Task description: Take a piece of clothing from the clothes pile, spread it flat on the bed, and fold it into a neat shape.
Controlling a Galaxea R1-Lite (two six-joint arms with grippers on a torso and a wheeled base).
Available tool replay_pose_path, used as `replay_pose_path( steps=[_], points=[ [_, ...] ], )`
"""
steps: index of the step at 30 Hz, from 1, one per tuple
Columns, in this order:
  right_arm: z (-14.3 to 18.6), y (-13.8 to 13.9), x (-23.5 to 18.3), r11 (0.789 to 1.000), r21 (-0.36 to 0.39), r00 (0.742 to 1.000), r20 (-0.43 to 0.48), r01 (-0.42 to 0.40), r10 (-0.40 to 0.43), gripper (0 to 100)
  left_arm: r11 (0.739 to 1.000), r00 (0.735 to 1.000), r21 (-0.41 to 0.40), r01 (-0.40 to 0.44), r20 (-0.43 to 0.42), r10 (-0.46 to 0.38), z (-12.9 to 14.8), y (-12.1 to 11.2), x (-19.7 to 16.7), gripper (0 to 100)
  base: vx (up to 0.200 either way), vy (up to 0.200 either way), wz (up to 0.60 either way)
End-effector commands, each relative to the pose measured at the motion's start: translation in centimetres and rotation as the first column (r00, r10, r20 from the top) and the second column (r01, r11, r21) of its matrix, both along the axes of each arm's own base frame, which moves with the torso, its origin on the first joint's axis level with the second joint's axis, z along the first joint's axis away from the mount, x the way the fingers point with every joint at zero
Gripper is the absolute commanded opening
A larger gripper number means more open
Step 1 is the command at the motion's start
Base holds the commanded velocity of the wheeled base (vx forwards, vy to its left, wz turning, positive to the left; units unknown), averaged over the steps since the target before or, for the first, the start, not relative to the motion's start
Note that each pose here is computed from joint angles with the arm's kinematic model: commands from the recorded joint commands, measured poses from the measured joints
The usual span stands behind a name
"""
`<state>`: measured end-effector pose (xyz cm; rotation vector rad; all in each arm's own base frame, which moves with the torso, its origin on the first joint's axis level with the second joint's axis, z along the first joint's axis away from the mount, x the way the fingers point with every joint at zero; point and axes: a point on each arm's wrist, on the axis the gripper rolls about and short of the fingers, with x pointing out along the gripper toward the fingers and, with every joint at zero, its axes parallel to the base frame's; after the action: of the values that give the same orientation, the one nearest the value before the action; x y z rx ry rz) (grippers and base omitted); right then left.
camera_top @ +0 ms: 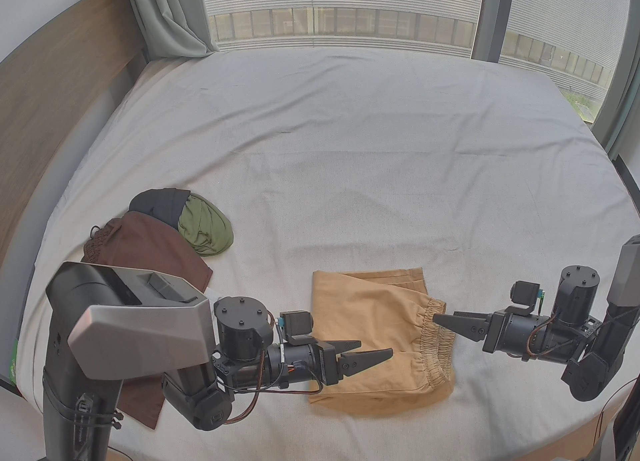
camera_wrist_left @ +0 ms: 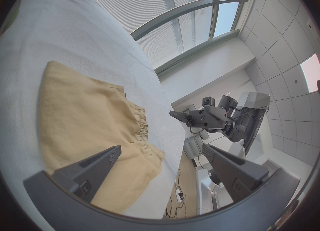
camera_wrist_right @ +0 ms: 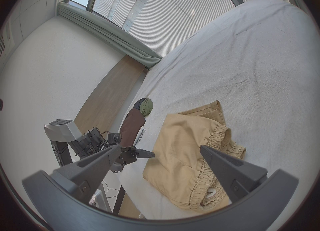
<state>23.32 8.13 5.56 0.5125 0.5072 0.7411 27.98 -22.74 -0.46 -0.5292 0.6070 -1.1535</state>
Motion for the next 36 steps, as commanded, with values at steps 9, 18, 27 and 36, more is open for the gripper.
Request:
replay_pose_path(
  steps=[9,18,27,36],
  points=[
    [-1.1,1.3,-0.8,0.998,-0.016,0.997,-0.056,-0.06,0.059,100,0.991,0.99,-0.02,-0.134,0.035,0.135,3.0,3.4,0.6,100,0.0,0.0,0.0],
    [-2.5,2.3,-1.9,0.992,-0.038,0.985,-0.13,-0.117,0.111,100,0.974,0.972,-0.021,-0.227,0.056,0.228,5.4,7.9,-0.1,100,0.0,0.0,0.0],
    [-4.7,2.6,-2.4,0.987,-0.069,0.966,-0.225,-0.143,0.124,100,0.961,0.948,0.042,-0.273,0.181,0.262,6.1,12.6,-0.8,100,0.0,0.0,0.0],
    [-5.9,2.6,-2.4,0.985,-0.086,0.956,-0.269,-0.148,0.12,100,0.94,0.919,0.027,-0.34,0.221,0.326,7.6,16.3,-1.5,100,0.0,0.0,0.0]
  ],
)
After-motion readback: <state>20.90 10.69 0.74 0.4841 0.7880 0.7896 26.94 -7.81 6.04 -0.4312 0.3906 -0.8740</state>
